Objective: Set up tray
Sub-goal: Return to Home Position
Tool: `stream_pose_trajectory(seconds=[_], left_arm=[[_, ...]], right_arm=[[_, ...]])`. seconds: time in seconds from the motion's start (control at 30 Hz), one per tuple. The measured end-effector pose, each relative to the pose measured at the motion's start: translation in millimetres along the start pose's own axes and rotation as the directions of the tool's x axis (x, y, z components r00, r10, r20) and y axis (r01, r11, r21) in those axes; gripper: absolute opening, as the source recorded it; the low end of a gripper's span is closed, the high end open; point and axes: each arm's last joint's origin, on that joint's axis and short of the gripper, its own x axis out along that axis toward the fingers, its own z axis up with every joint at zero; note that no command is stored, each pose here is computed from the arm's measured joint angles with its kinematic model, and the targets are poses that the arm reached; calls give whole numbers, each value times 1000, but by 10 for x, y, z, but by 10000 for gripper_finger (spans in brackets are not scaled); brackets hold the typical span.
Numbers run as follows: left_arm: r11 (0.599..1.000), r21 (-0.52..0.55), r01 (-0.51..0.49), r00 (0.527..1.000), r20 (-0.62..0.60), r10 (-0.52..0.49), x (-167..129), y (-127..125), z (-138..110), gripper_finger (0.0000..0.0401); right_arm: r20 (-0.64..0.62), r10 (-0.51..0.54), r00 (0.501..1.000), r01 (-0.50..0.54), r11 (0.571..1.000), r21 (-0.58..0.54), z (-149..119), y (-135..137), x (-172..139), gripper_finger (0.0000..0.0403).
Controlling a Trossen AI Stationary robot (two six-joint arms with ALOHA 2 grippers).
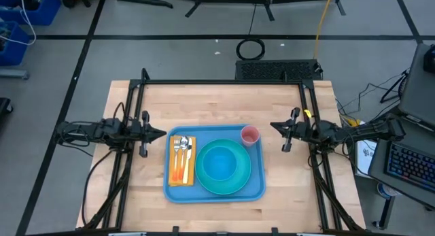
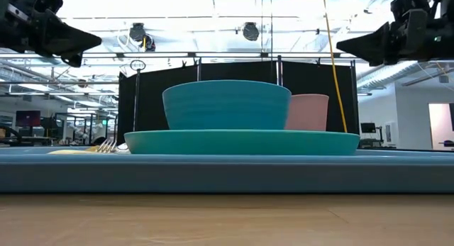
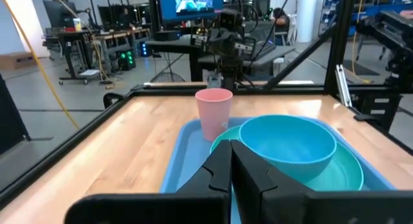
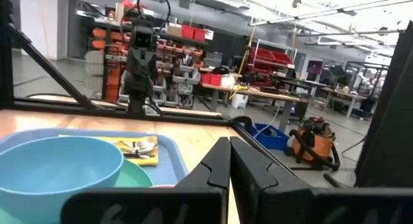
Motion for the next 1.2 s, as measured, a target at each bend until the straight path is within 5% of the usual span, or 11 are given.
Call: stream_pose_trajectory(seconds=[0.57, 1.2], left_arm=[[996, -87, 7, 1000, -15, -8, 0, -2, -15, 51], [996, -88, 7, 1000, -15, -8, 0, -3, -15, 52]], right_arm=[[2, 5, 1000, -5, 999, 44, 0, 1, 0, 0], [2, 5, 1000, -5, 999, 45, 0, 2, 0, 0]])
